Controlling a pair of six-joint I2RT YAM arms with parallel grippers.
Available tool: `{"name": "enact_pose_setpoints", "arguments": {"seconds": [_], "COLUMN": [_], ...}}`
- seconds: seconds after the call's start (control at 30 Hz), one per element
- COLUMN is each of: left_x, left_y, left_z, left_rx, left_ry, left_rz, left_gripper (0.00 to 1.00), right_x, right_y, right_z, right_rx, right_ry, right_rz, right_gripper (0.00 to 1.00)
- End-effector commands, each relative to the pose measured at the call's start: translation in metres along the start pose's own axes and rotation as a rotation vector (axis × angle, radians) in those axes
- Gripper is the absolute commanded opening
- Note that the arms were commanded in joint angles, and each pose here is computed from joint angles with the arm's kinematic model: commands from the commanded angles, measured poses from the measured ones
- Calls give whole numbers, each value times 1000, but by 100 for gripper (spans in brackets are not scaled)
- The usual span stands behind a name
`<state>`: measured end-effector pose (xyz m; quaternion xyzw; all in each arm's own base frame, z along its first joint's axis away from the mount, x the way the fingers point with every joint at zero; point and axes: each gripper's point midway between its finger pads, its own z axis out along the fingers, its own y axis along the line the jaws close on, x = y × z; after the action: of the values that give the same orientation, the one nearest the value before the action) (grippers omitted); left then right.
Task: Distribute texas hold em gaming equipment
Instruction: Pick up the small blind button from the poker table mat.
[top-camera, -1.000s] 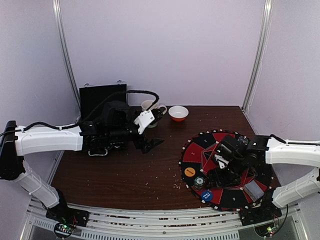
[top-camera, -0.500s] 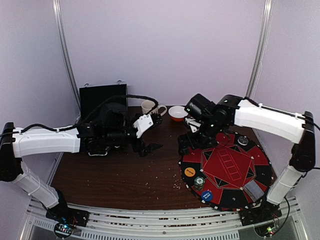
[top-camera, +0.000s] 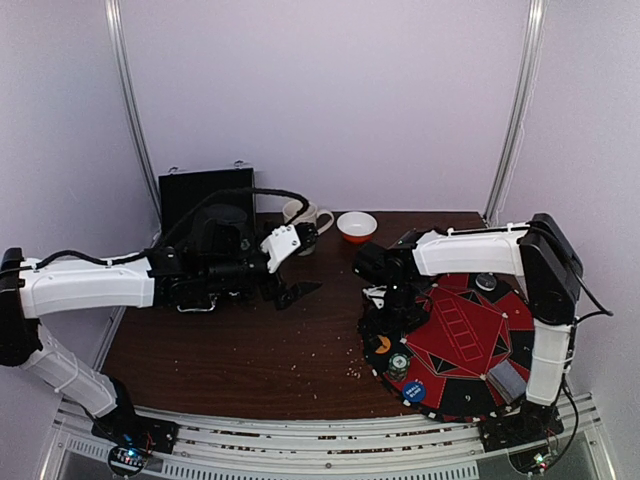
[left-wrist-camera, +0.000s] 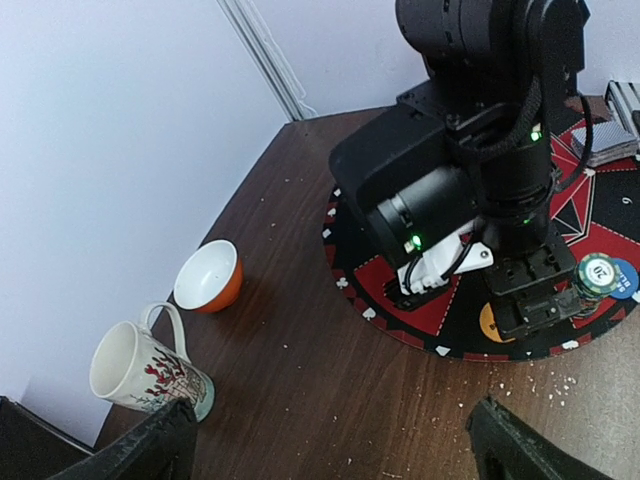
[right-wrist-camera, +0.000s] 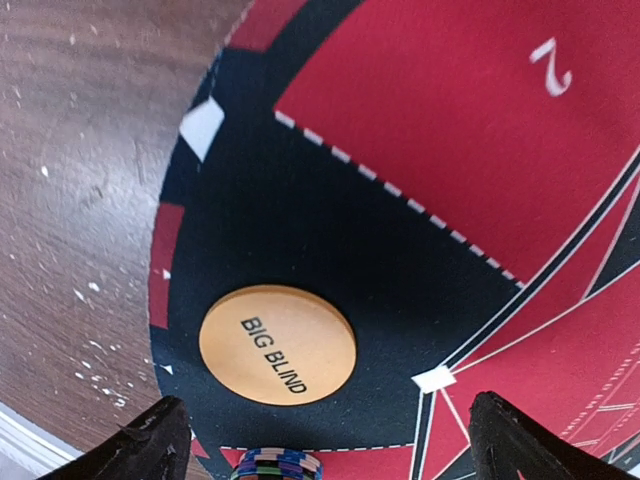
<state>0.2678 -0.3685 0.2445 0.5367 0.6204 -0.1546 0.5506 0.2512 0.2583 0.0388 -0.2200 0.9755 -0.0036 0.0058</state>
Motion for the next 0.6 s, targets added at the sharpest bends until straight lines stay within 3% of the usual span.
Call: {"name": "enact_pose_setpoints", "arguments": {"seconds": [0.0,0.3,0.57], "left_x": [11,10,7], "left_y": [-14,-22,-20], "left_z": [15,16,14], "left_rx": [69,106,102], "left_ry": [4,-16,-21], "left_rz": [8,3,10], "left_gripper": [98,98,98], "right_x": [-1,0,105], "right_y": [-4,-25,-62], "right_z": [-20,-90,-68], "right_rx": [-90,-223,-40], "right_ry": [-51,-229,-114], "right_rz": [37,10,178], "right_gripper": [99,98,93]}}
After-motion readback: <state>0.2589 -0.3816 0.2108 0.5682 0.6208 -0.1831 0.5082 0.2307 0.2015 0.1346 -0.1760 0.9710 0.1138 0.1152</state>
